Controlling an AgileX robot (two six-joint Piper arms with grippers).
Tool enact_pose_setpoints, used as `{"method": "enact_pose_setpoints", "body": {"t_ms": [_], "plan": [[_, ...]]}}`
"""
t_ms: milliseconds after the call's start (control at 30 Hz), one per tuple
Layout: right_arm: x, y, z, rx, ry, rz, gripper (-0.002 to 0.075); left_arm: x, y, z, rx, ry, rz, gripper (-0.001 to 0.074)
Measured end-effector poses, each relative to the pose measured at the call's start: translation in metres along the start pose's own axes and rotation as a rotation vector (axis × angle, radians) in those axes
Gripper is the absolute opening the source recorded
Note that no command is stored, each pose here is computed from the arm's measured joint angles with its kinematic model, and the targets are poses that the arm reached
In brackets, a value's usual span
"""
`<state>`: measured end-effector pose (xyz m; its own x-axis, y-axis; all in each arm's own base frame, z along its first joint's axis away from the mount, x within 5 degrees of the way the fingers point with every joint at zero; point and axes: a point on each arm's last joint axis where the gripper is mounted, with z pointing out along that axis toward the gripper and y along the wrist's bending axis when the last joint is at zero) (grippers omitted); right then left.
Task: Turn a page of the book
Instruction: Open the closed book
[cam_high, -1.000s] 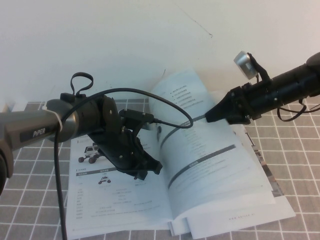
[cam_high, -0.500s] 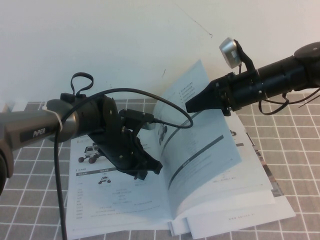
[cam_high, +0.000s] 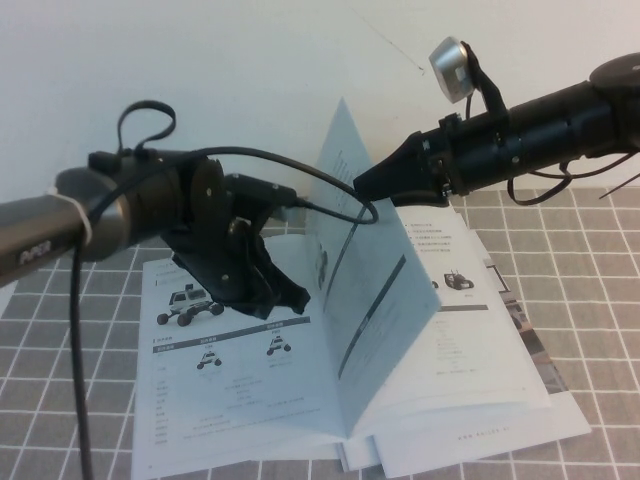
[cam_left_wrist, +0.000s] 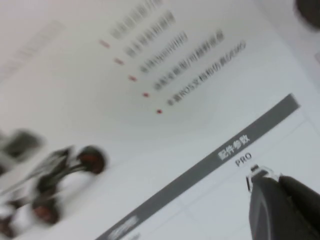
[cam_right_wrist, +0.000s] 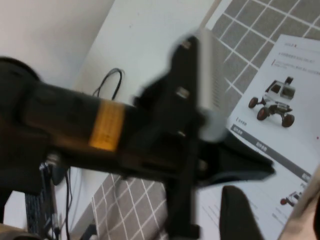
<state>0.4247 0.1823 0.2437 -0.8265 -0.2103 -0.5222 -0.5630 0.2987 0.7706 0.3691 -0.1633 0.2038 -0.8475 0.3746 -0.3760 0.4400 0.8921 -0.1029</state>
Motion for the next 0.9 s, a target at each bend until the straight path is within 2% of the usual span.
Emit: {"method": "enact_pose_setpoints", "body": {"t_ms": [367,600,900], "plan": [[0.006,0.013,0.024,-0.014,0.067,-0.043,0.0323,0.006,-0.016,-0.092,-0.015,-0.120,0.017,-0.0004],[0.007,0.014,0.027,-0.018,0.072,-0.056,0.0323,0.021,-0.052,-0.134,0.030,-0.162,0.124,-0.0004],[0.007,0.015,0.027,-0.021,0.071,-0.075,0.0323,0.056,-0.122,-0.179,0.145,-0.165,0.348,-0.0004]]}}
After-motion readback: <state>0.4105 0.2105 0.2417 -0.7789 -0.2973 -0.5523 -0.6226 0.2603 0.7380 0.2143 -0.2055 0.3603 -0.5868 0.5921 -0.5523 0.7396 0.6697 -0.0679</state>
